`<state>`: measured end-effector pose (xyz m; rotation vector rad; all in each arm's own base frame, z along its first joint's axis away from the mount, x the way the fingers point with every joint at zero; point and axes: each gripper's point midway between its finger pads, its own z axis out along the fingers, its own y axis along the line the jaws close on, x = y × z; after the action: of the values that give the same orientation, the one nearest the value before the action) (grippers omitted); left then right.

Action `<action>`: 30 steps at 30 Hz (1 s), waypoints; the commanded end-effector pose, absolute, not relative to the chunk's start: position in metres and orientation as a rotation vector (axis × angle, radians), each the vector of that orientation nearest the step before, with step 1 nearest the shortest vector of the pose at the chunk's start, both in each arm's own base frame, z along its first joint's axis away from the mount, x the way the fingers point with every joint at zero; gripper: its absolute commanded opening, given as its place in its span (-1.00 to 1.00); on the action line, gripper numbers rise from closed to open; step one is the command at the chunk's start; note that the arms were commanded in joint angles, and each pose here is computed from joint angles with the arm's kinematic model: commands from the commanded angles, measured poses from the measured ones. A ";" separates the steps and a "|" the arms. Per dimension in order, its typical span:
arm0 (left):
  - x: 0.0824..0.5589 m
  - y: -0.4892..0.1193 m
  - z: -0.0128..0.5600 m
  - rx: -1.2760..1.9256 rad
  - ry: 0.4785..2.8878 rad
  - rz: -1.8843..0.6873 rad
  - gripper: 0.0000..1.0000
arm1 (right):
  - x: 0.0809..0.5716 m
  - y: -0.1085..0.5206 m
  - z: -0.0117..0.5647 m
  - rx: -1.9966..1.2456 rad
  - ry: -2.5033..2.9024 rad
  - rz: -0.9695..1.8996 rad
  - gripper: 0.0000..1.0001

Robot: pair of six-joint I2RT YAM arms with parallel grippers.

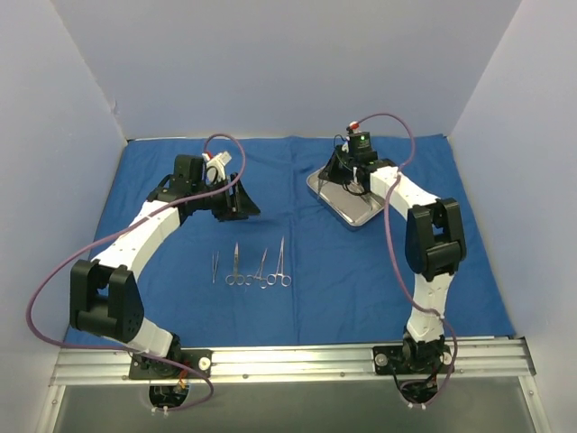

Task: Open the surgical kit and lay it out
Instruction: Pick up the medical item from the container, then place the medical item in the surgical kit.

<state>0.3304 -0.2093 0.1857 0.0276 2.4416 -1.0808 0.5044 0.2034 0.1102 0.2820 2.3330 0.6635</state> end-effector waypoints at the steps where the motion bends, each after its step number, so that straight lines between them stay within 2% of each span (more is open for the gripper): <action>1: 0.340 -0.254 0.251 0.160 2.186 -1.483 0.26 | 0.464 0.260 0.233 -0.008 2.060 1.134 -1.00; 7: 0.327 -0.276 0.255 0.127 2.160 -1.594 0.28 | 0.401 0.284 0.299 -0.060 1.831 1.514 -1.00; 10: 0.326 -0.282 0.260 0.109 2.121 -1.648 0.29 | 0.386 0.294 0.317 -0.119 1.755 1.596 -1.00; 19: 0.319 -0.292 0.290 0.119 1.942 -1.788 0.35 | 0.369 0.300 0.314 -0.113 1.759 1.680 -1.00; 30: 0.321 -0.310 0.292 0.122 1.897 -1.869 0.36 | 0.359 0.317 0.308 -0.143 1.782 1.749 -1.00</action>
<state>0.3181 -0.3036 0.2659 0.0500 2.0158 -1.8207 0.3692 0.3082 0.2908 -0.0492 1.8542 1.6959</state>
